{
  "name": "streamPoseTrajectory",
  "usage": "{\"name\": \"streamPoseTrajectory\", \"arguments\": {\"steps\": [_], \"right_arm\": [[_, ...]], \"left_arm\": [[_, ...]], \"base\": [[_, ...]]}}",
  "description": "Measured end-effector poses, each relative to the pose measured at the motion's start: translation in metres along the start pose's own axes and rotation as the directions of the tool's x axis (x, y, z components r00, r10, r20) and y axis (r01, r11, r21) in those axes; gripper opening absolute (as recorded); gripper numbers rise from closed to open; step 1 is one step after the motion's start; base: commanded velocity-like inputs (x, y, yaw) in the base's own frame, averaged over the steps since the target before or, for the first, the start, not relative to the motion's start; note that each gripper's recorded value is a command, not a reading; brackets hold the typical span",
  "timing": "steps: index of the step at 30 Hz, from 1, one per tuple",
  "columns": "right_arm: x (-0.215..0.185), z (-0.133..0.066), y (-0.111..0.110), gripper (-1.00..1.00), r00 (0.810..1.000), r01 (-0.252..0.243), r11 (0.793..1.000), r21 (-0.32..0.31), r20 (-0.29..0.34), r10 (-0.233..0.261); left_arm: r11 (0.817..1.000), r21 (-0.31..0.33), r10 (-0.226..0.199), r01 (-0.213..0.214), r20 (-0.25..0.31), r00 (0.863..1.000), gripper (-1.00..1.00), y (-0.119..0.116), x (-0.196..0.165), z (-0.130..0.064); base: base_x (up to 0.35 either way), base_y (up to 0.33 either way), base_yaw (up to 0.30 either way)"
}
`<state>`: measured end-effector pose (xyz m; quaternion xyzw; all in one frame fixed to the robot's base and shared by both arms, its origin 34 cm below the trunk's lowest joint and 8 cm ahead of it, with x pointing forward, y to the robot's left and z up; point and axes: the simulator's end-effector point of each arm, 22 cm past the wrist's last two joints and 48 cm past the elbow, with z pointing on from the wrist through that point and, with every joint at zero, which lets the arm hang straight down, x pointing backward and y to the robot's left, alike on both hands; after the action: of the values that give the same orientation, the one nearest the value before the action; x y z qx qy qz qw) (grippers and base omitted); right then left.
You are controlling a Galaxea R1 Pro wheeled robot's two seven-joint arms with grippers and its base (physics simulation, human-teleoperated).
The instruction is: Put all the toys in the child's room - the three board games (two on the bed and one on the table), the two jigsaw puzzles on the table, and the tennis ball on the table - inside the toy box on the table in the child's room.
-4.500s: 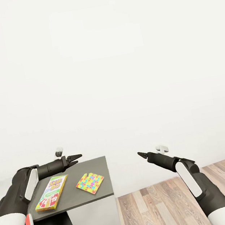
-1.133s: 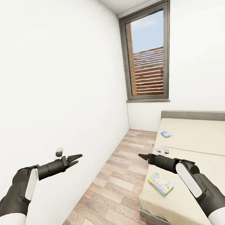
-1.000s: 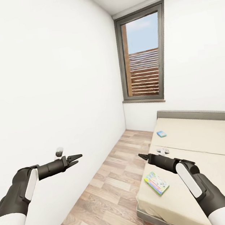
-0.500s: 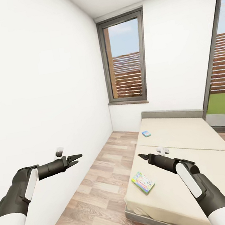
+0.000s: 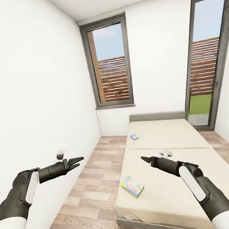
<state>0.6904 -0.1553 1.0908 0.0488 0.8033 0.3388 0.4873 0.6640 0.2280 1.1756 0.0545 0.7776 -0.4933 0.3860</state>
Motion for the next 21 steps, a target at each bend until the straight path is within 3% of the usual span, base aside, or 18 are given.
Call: {"name": "streamPoseTrajectory", "arguments": {"steps": [21], "right_arm": [[0.0001, 0.0001, -0.0004, 1.0, 1.0, 0.0, 1.0, 0.002, 0.0, 0.0]], "left_arm": [[1.0, 0.0, 0.0, 0.0, 0.0, 1.0, 1.0, 0.0001, 0.0, 0.0]], "base": [[0.0, 0.013, -0.283]]}}
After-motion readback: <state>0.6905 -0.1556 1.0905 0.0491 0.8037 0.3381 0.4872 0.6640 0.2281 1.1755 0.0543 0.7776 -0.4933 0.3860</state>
